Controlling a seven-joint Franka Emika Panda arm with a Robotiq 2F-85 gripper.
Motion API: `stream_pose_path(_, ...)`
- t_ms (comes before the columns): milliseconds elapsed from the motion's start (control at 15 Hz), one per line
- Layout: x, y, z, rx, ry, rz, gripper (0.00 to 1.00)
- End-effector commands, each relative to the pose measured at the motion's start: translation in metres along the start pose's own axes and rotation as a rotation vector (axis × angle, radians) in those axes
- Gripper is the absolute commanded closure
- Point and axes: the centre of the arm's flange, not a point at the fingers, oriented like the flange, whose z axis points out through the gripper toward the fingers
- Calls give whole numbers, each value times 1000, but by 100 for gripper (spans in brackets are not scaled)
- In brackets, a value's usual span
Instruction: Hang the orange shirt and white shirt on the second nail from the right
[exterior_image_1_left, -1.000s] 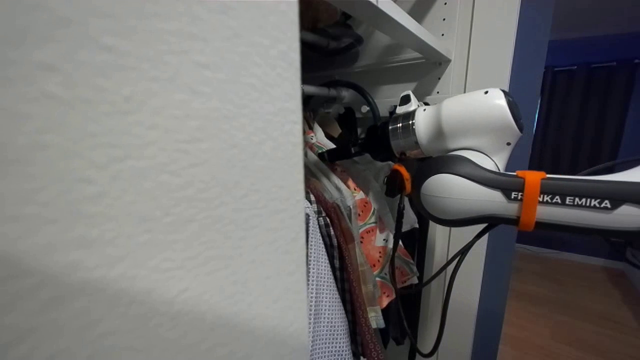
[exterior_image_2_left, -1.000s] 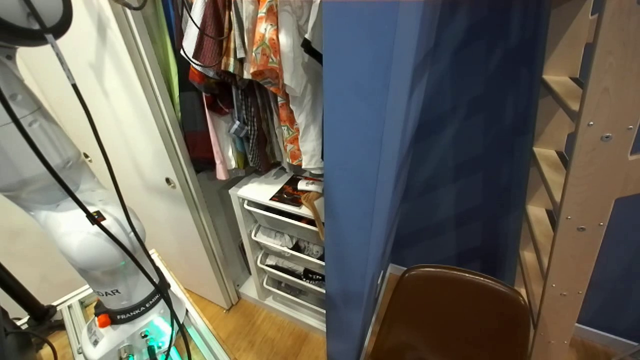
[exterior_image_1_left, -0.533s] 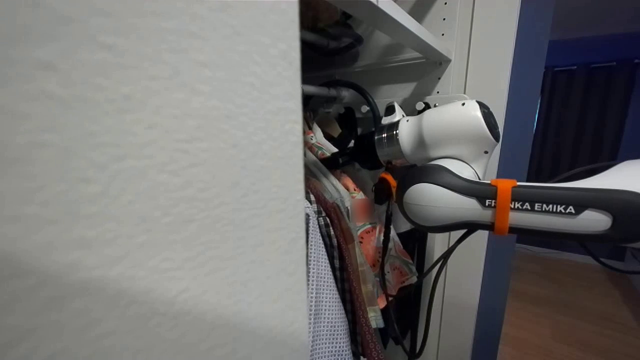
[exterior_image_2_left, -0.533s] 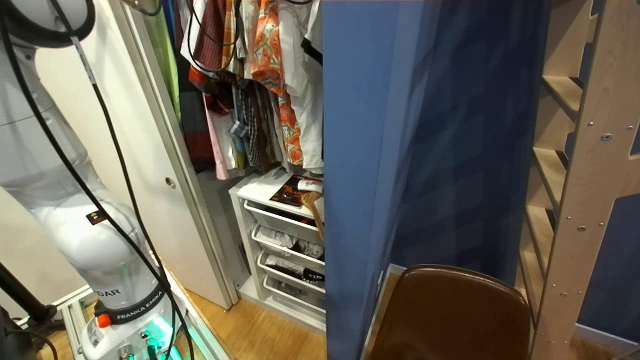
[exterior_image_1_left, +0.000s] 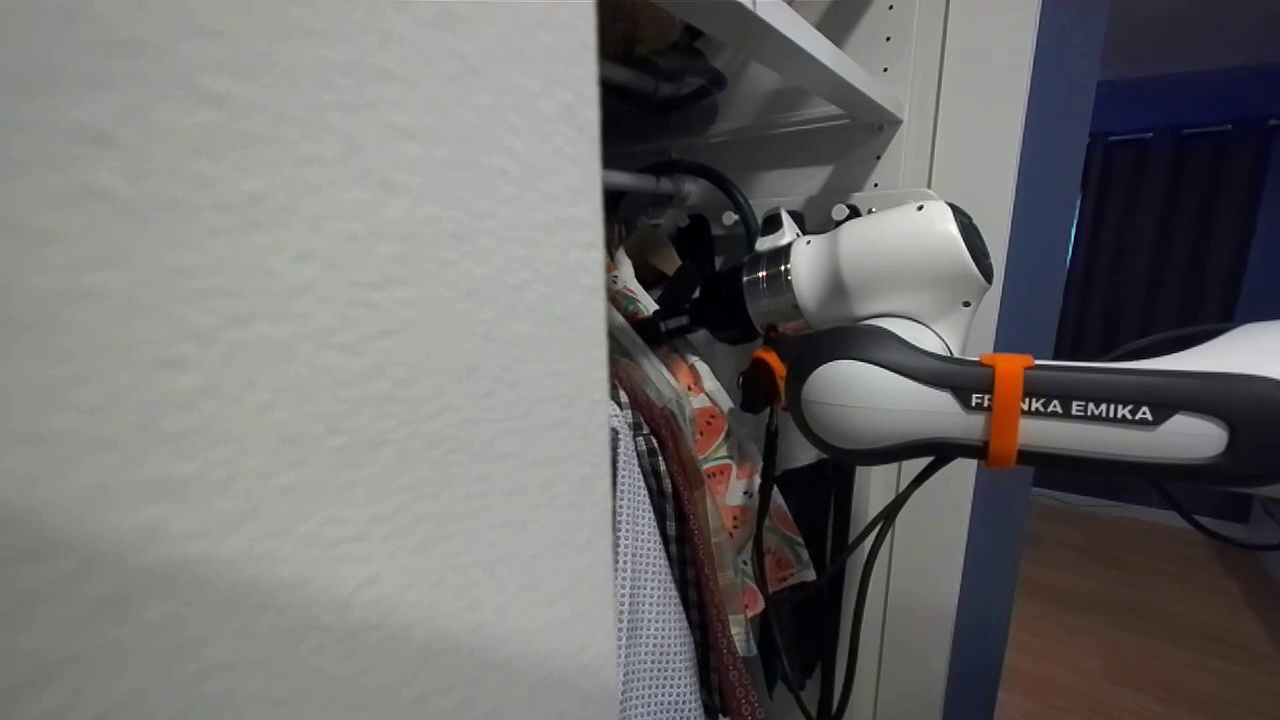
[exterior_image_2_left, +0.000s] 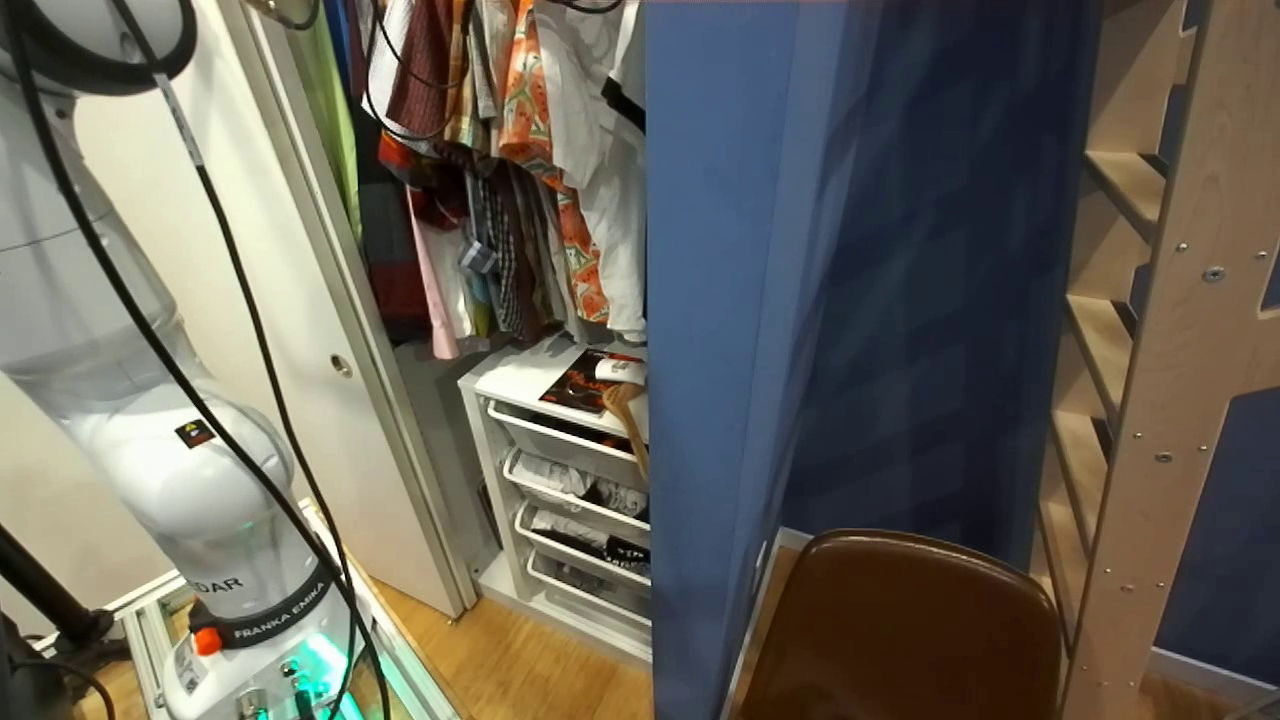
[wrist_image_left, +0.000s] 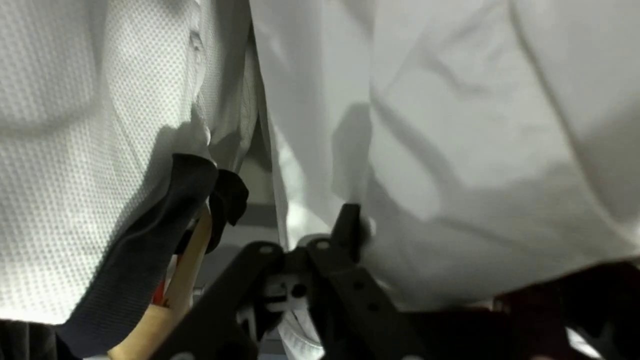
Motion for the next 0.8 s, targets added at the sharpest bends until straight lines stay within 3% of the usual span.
stream_pose_path(0,10,3,-7,-10,56,33,93)
stream_pose_path(133,10,4,-9,-10,79,54,92)
stream_pose_path(333,10,7,-12,-8,95,102,99)
stream_pose_path(733,12,12,-20,28,109,199,96)
